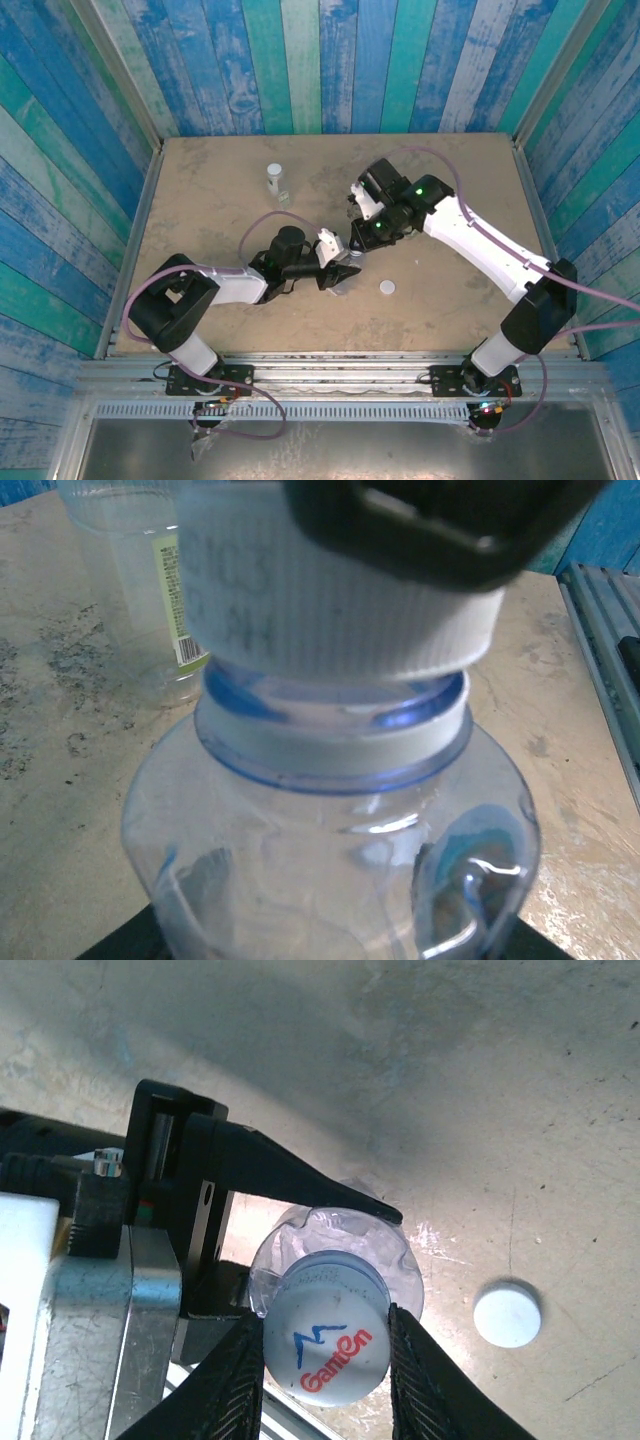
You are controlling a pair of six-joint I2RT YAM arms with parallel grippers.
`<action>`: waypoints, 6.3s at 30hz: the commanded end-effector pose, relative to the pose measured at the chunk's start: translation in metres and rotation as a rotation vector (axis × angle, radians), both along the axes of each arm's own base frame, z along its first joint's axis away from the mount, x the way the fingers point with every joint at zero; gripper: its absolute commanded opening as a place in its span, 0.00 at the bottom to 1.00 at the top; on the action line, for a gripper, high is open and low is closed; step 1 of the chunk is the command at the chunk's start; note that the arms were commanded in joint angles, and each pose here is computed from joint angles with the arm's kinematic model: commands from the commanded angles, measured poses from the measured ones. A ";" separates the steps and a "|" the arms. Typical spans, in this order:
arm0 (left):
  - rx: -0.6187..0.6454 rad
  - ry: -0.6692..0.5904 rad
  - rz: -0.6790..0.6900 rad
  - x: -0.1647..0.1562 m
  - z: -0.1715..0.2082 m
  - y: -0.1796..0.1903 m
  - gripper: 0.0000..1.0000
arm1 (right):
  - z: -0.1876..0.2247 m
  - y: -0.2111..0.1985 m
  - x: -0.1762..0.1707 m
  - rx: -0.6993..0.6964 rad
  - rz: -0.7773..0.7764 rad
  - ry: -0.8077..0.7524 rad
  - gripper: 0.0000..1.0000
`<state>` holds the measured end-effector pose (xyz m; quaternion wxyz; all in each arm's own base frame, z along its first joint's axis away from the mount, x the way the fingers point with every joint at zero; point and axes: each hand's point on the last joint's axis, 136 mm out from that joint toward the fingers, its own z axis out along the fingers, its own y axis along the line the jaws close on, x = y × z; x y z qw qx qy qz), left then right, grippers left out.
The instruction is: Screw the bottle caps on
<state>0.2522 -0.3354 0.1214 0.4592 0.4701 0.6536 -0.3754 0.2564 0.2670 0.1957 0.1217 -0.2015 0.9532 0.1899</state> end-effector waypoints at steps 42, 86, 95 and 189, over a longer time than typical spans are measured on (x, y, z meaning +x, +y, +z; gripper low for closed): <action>0.040 -0.022 -0.191 -0.027 0.028 -0.005 0.45 | 0.056 -0.025 -0.059 0.081 1.037 -0.515 0.80; 0.000 -0.054 -0.188 -0.026 0.055 -0.007 0.47 | 0.017 -0.006 -0.032 0.112 0.998 -0.337 0.32; -0.013 -0.128 -0.069 0.003 0.074 -0.010 0.47 | 0.006 -0.009 -0.022 0.085 0.732 -0.195 0.30; 0.011 -0.128 -0.204 -0.033 0.068 -0.001 0.48 | 0.038 -0.002 -0.047 0.127 0.996 -0.330 0.22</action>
